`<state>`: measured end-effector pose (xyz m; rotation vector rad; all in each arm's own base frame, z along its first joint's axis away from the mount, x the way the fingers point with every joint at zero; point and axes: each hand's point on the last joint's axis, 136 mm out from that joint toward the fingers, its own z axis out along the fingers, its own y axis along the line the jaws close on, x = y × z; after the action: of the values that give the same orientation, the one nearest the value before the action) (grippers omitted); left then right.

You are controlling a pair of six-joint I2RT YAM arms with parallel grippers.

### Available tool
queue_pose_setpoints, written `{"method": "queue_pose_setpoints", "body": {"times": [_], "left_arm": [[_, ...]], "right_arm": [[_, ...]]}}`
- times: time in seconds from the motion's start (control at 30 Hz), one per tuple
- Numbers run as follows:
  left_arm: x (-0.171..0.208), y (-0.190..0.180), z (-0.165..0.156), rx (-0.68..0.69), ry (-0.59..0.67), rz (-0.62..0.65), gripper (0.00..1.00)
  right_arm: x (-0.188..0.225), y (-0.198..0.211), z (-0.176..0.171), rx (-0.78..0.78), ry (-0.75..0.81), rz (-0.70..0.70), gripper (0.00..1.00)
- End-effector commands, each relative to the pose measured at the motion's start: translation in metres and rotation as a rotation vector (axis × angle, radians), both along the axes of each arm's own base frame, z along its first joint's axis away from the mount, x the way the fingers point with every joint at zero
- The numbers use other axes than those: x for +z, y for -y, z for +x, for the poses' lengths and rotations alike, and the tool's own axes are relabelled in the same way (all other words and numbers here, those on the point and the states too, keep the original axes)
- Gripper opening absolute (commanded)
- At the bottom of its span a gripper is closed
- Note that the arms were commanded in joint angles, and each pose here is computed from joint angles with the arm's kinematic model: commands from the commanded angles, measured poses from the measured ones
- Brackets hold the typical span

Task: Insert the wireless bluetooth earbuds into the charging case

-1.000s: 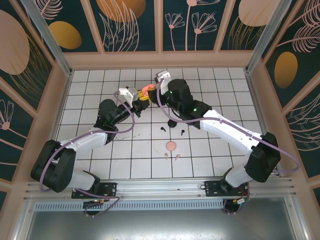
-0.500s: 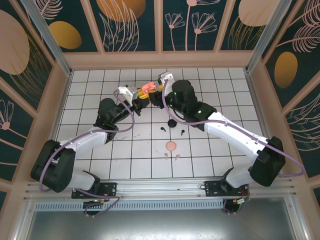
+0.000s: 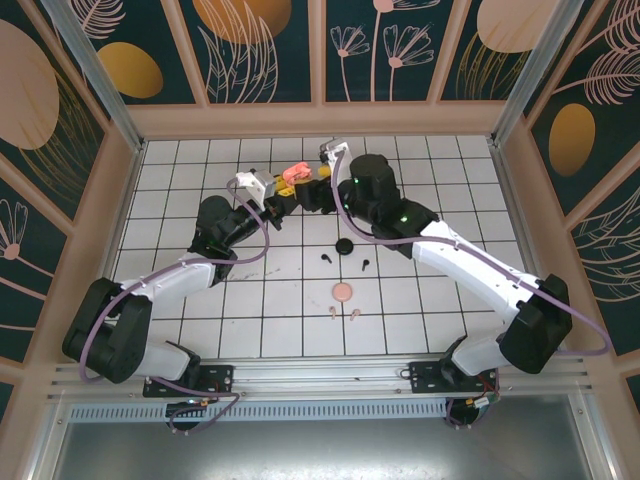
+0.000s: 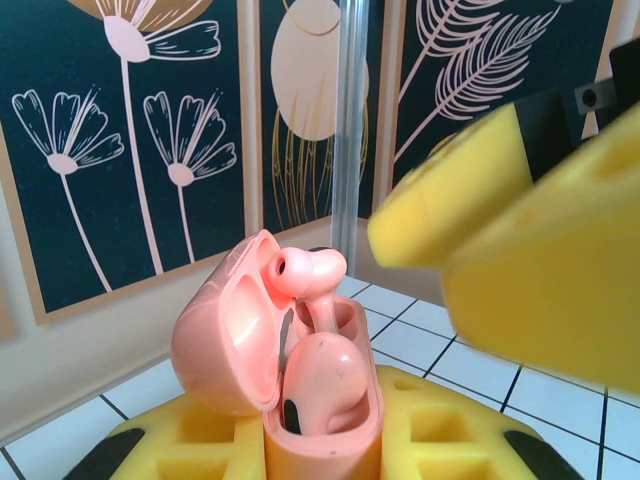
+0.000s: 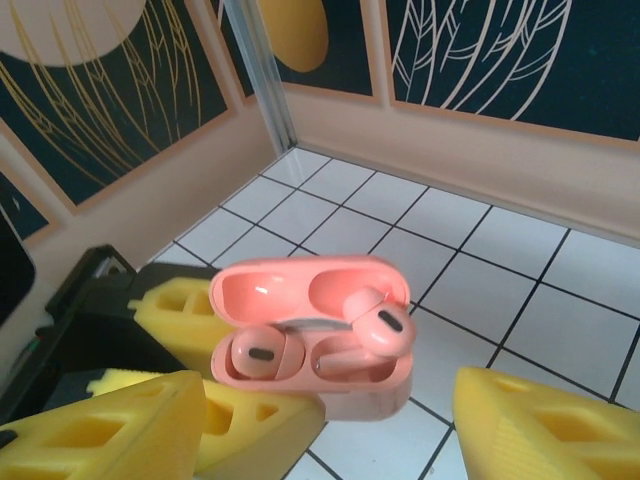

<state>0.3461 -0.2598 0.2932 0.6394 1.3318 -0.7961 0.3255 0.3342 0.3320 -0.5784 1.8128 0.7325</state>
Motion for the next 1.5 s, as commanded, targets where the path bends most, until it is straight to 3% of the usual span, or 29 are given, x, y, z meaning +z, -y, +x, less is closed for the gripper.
{"method": "queue_pose_setpoints", "body": {"times": [0.0,0.27,0.5,0.6,0.9,1.0,1.47], "left_arm": [[0.019,0.003,0.001,-0.003,0.049,-0.038,0.0],[0.017,0.006,0.001,-0.01,0.046,-0.041,0.0],[0.016,0.006,-0.001,-0.012,0.053,-0.039,0.0],[0.017,0.006,-0.002,-0.016,0.057,-0.039,0.0],[0.019,0.009,-0.01,-0.051,0.089,-0.024,0.0],[0.021,0.011,-0.014,-0.068,0.103,-0.017,0.0],[0.022,0.015,-0.015,-0.086,0.11,-0.009,0.0]], "right_arm": [[0.049,0.002,-0.002,0.025,0.046,0.124,0.69],[0.08,0.014,0.011,0.004,0.023,0.23,0.69],[0.063,0.035,0.033,-0.084,-0.077,0.218,0.64],[0.047,0.048,0.041,-0.13,-0.122,0.213,0.54],[0.006,0.062,0.049,-0.183,-0.25,0.168,0.09],[-0.006,0.056,0.049,-0.163,-0.284,0.163,0.01],[-0.022,0.028,0.047,-0.091,-0.339,0.163,0.0]]}}
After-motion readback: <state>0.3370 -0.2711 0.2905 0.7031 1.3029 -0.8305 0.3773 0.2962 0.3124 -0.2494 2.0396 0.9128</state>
